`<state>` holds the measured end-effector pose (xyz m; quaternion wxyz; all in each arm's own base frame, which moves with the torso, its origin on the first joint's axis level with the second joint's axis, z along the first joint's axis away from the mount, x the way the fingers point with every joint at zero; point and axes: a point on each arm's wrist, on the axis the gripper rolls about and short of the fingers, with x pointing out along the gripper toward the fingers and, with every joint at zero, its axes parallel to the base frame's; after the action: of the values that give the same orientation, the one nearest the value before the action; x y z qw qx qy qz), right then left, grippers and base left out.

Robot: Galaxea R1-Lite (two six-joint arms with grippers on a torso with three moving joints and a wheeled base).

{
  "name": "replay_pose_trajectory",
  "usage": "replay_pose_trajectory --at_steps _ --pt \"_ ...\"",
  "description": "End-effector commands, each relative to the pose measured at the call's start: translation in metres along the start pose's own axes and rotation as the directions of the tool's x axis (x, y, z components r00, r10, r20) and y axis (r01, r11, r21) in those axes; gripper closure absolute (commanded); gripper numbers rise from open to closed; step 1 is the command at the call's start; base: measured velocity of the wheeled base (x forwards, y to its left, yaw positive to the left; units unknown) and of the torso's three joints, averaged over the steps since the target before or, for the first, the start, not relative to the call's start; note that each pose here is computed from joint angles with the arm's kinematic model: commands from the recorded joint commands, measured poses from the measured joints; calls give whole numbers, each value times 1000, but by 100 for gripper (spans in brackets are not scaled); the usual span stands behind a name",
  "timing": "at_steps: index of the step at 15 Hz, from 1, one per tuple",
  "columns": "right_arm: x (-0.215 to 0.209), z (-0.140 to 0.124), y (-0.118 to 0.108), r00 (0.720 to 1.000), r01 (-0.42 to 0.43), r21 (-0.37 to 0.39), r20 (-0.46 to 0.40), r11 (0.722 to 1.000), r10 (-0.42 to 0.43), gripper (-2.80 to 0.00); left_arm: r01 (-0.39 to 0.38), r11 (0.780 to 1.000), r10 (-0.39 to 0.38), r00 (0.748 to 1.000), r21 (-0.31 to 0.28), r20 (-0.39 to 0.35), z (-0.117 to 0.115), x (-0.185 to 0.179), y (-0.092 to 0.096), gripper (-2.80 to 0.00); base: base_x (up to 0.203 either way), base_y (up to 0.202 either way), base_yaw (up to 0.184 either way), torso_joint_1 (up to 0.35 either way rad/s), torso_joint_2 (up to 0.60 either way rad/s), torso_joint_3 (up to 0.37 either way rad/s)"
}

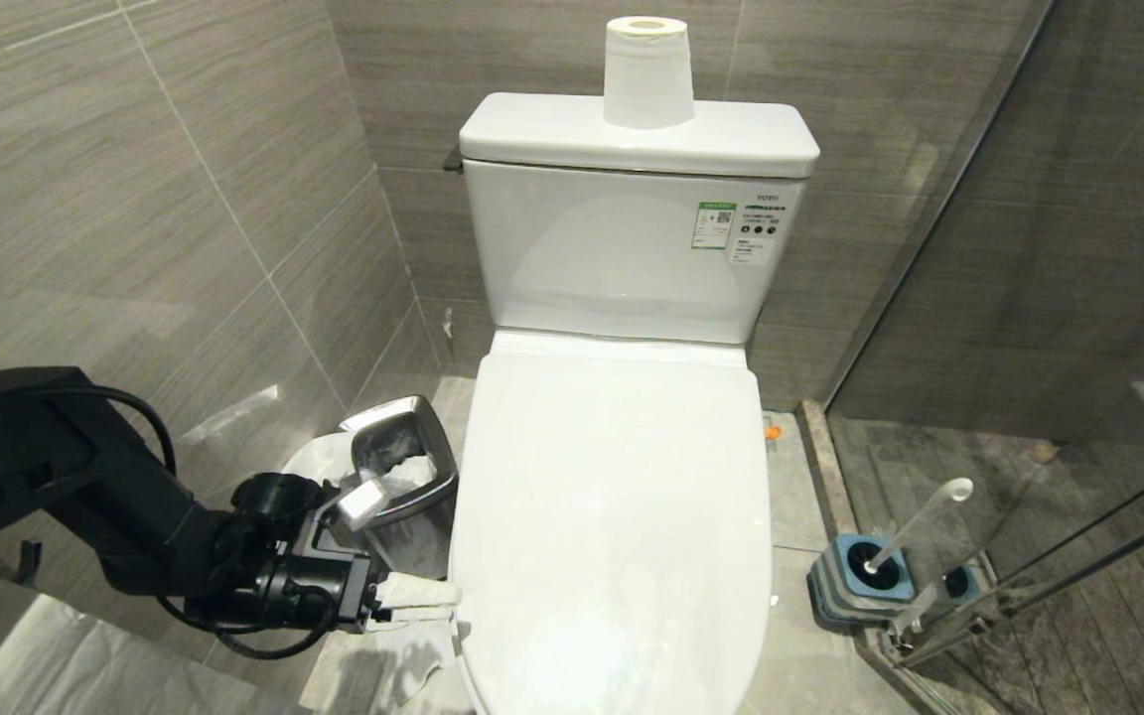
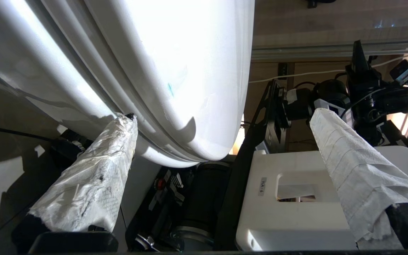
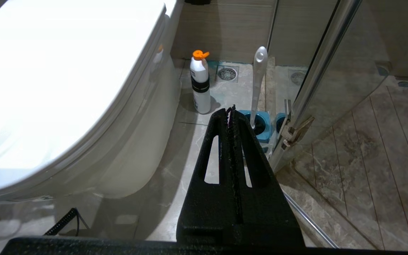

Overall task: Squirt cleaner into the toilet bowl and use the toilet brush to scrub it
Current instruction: Use the left hand to lift the toilet lid slightly

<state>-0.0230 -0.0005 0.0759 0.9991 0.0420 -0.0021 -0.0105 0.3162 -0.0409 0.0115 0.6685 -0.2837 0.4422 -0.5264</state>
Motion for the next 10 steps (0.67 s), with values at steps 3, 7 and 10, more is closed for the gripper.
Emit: replay_pose_trajectory --at_steps 3,7,10 --pt "0 0 0 1000 0 0 1 1000 0 0 -13 1000 13 1000 6 -6 0 2 0 -280 0 0 0 0 0 0" --pt "0 0 0 1000 0 0 0 1000 0 0 -38 999 38 999 14 -17 1 5 0 -280 0 0 0 0 0 0" --pt "0 0 0 1000 0 0 1 1000 0 0 -38 999 38 999 28 -20 2 7 -1 -280 0 0 0 0 0 0"
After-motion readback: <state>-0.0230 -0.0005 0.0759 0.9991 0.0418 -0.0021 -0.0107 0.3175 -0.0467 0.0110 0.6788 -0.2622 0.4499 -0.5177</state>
